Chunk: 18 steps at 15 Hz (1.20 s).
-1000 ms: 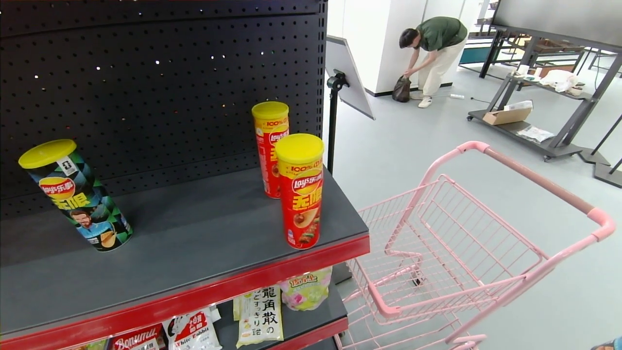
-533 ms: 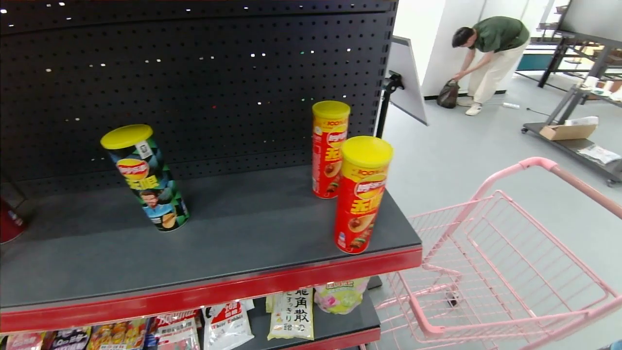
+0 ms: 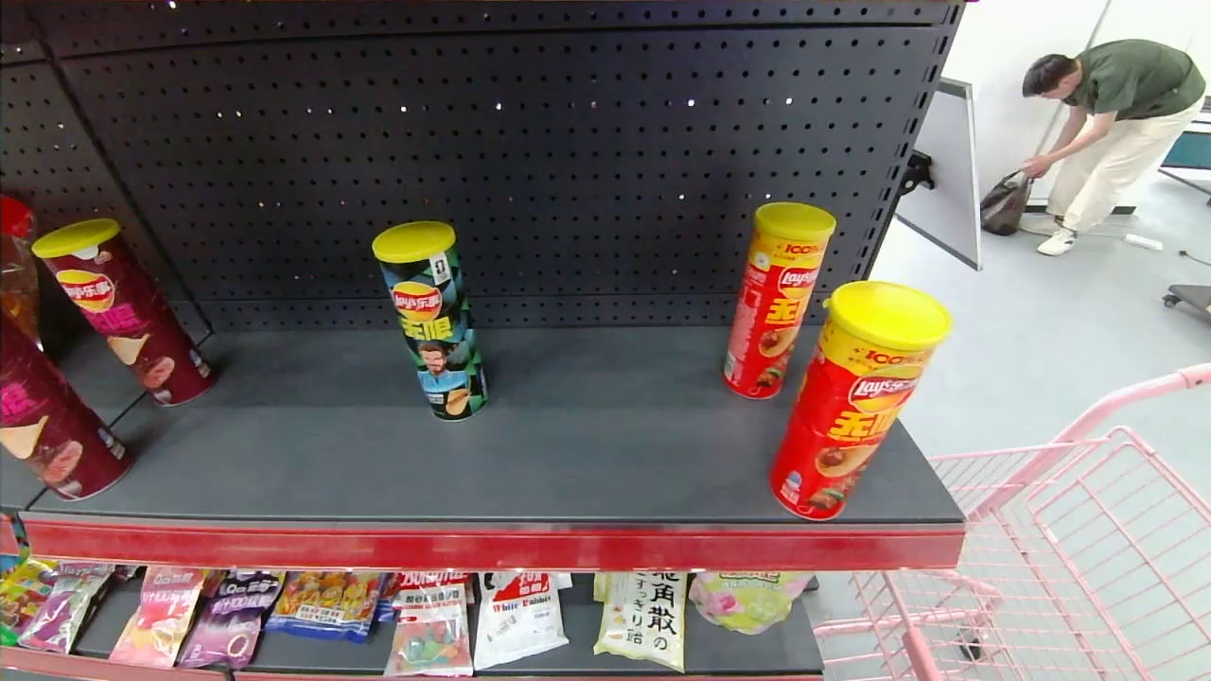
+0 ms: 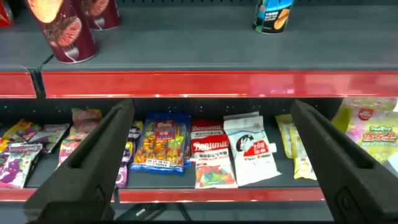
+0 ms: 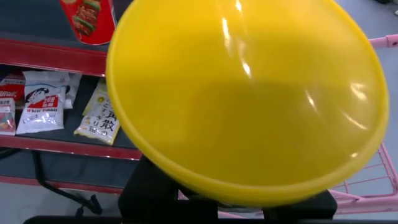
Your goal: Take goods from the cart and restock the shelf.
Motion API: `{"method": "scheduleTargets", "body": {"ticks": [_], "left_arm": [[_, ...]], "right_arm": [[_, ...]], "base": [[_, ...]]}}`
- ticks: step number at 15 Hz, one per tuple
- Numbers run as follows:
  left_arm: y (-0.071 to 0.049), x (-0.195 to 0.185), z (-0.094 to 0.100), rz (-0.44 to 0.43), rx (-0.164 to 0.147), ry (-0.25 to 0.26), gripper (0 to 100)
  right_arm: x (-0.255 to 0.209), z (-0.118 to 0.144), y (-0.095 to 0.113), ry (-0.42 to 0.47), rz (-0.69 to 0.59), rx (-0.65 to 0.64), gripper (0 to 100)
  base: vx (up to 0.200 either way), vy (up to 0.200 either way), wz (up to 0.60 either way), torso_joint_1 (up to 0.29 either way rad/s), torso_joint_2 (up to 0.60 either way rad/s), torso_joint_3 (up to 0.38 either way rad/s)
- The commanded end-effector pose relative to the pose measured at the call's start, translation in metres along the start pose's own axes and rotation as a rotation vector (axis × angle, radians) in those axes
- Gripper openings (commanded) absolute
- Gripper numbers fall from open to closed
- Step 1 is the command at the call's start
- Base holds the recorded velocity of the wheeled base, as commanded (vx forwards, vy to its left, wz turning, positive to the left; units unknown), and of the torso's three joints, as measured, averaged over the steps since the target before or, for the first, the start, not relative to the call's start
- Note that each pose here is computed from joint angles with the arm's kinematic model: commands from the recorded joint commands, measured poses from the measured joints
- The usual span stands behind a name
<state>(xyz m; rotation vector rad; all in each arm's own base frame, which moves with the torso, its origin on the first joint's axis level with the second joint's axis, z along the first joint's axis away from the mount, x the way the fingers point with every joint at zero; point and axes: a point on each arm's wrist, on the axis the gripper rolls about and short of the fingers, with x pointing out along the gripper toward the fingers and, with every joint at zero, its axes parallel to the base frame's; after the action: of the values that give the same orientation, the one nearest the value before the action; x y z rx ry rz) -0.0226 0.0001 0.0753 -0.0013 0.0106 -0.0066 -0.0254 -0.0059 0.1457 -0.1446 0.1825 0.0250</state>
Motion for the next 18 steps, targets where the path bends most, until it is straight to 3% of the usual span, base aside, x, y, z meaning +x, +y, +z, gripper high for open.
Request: {"method": "scheduleTargets", "body": {"ticks": [1, 18], "left_arm": [[0.0000, 0.0000, 0.0000, -0.001, 0.000, 0.000, 100], [0.0000, 0.0000, 0.0000, -0.001, 0.000, 0.000, 100]], "right_arm": [[-0.0048, -0.0119, 0.0009, -0.034, -0.003, 0.004, 0], [-0.0018, -0.0187, 0.0021, -0.013, 0.000, 0.001, 0]], "base": [[0.000, 0.000, 0.00, 0.000, 0.00, 0.000], [0.000, 0.200, 0.00, 0.002, 0.00, 0.002]]}}
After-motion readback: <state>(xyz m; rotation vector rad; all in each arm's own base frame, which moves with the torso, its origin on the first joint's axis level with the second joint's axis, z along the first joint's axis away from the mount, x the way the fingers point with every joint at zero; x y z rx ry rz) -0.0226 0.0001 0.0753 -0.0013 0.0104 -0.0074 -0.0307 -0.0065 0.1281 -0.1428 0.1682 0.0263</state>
